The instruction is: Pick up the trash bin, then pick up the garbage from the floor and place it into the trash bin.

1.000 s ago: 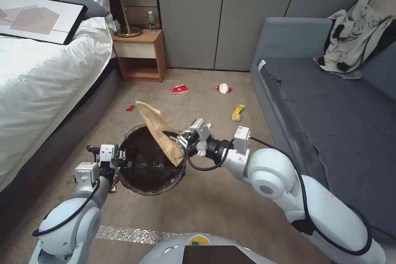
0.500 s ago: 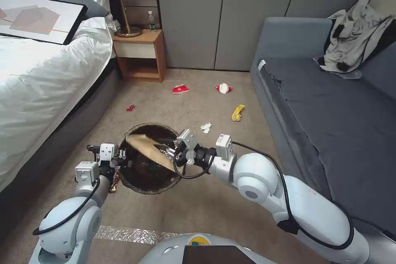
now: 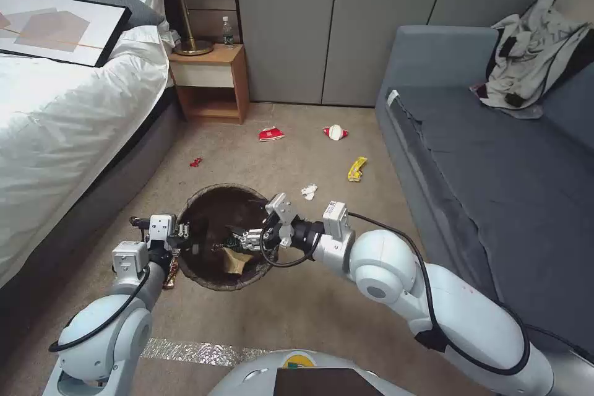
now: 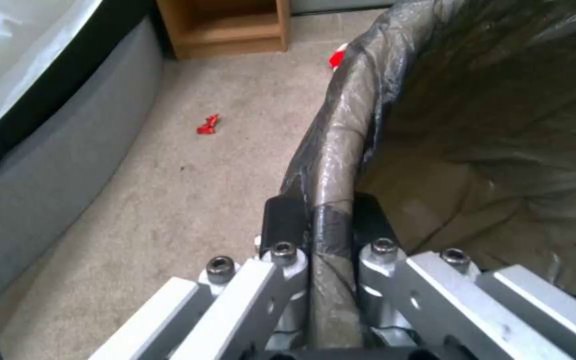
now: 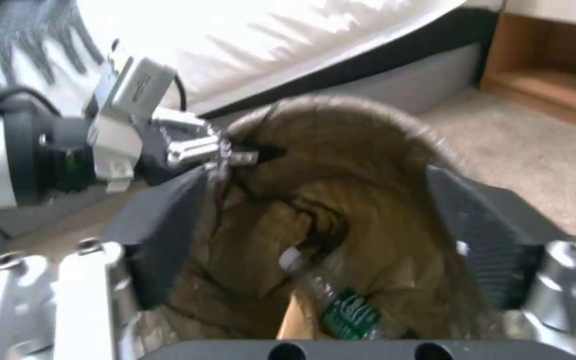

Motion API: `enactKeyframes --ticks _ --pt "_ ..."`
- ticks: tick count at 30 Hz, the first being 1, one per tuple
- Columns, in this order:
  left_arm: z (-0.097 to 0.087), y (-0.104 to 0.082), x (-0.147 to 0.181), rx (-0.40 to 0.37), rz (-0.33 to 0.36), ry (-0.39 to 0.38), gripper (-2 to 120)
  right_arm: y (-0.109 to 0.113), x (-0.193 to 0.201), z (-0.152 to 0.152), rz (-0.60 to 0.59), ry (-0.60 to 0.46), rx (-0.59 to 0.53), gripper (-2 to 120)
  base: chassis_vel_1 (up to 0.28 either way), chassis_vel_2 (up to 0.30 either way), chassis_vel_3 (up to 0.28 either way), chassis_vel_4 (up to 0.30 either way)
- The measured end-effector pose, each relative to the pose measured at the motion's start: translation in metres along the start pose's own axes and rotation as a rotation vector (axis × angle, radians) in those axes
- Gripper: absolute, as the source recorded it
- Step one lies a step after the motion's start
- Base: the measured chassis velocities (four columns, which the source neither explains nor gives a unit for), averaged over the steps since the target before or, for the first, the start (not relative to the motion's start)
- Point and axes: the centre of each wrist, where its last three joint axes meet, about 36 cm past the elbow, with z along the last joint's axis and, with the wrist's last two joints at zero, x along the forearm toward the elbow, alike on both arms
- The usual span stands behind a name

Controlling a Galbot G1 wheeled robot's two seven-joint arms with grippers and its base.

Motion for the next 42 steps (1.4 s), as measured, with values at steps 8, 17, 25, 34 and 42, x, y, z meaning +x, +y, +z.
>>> enactKeyframes --ticks 8,17,25,34,42 --pt "0.001 0.000 0.000 0.004 -0.005 0.000 3 -0.015 0.034 -0.020 0.093 -0.163 0.002 100 0.000 0.000 0.000 0.000" --pt "0.001 0.002 -0.001 0.006 -0.009 -0.001 3 -0.019 0.059 0.002 0.298 -0.248 0.008 100 0.000 0.000 0.000 0.000" --pt "0.001 0.003 -0.001 0.008 -0.013 -0.003 3 -0.023 0.082 0.035 0.506 -0.261 0.044 100 0.000 0.000 0.000 0.000" --pt "0.001 0.006 0.000 0.013 -0.016 -0.003 3 -0.028 0.100 0.074 0.782 -0.280 0.045 100 0.000 0.000 0.000 0.000" --pt "0.001 0.007 0.001 0.009 -0.023 -0.008 3 -0.010 0.113 0.112 0.942 -0.269 0.041 100 0.000 0.000 0.000 0.000"
